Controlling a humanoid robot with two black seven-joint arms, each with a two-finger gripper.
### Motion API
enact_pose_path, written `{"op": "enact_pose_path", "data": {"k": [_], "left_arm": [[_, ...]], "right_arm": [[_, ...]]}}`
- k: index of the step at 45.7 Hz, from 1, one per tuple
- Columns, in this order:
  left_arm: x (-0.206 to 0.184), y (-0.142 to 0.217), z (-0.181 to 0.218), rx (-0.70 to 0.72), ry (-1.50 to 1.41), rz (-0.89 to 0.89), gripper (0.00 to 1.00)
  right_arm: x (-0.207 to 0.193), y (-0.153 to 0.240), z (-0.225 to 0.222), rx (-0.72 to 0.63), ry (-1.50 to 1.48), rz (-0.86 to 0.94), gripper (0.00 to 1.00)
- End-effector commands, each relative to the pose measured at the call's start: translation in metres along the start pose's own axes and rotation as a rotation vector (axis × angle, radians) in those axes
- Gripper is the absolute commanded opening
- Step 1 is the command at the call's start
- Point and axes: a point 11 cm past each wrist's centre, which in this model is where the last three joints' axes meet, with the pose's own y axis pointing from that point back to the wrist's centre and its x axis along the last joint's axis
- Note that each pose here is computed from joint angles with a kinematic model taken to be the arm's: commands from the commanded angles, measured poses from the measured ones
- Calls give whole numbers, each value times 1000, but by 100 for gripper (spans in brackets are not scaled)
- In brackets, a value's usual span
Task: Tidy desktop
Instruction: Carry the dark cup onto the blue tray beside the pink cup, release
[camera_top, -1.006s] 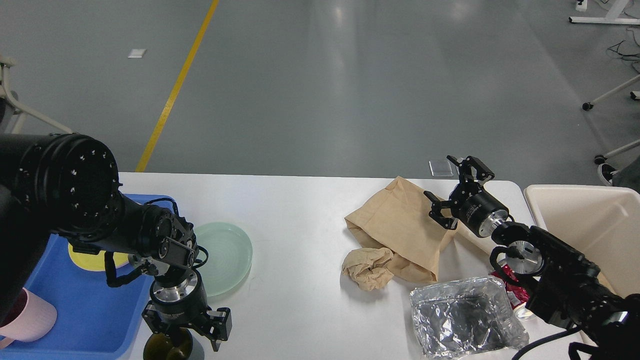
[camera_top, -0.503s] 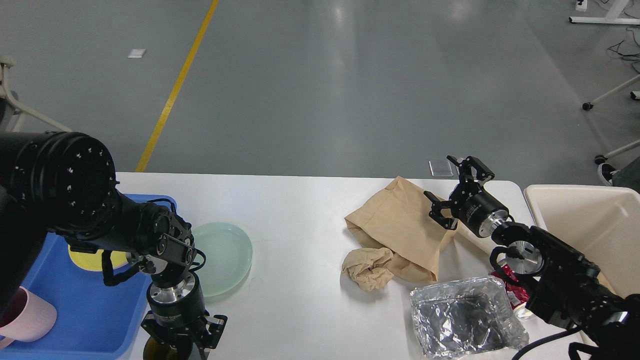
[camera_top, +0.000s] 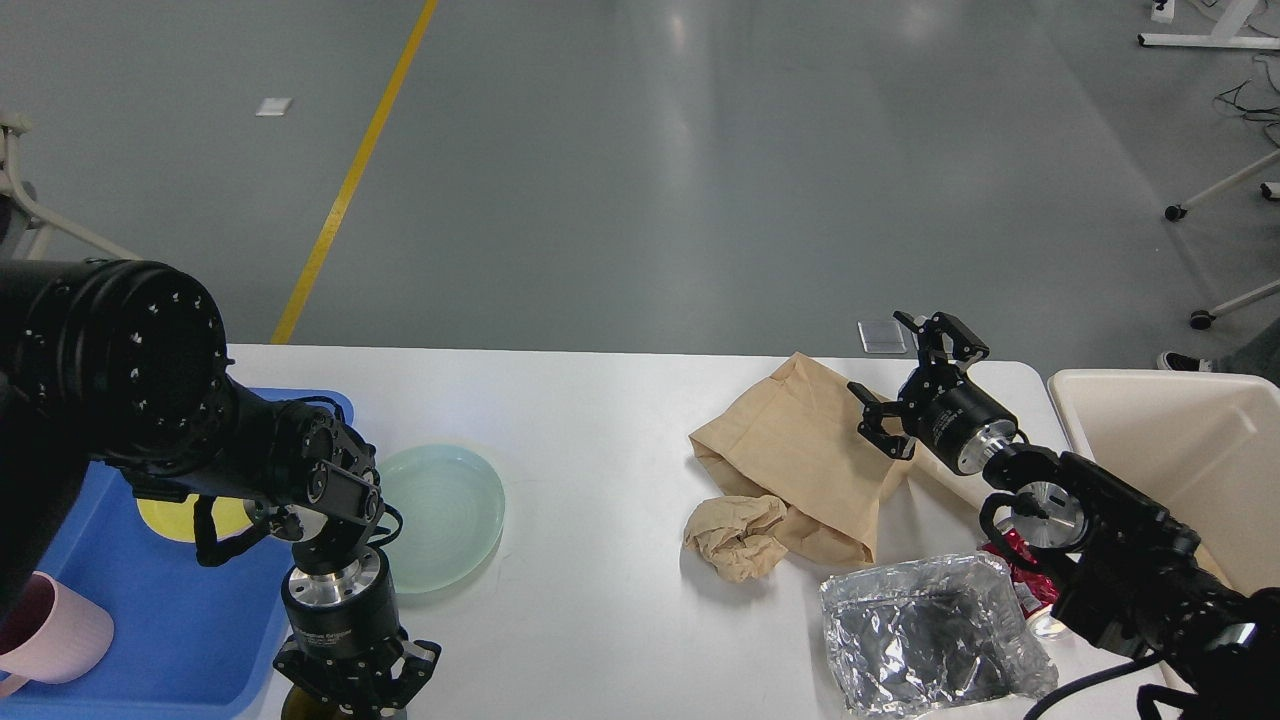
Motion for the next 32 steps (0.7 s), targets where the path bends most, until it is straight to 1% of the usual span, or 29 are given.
{"op": "enact_pose_path", "data": {"k": [1, 18, 23, 28, 32], "left_arm": [[-3, 1, 0, -3, 2, -32, 0], [-3, 14, -3, -20, 32, -51, 0], [-5, 25, -7, -27, 46, -76, 0], [-5, 46, -16, -34, 72, -97, 0], [-1, 64, -24, -43, 94, -58, 0]], "right_arm": [[0, 0, 0, 0, 0, 0, 100], [0, 0, -1, 1, 0, -1, 100], [0, 0, 0, 0, 1, 0, 100], [0, 0, 0, 0, 0, 0, 100], [0, 0, 0, 0, 0, 0, 100]]}}
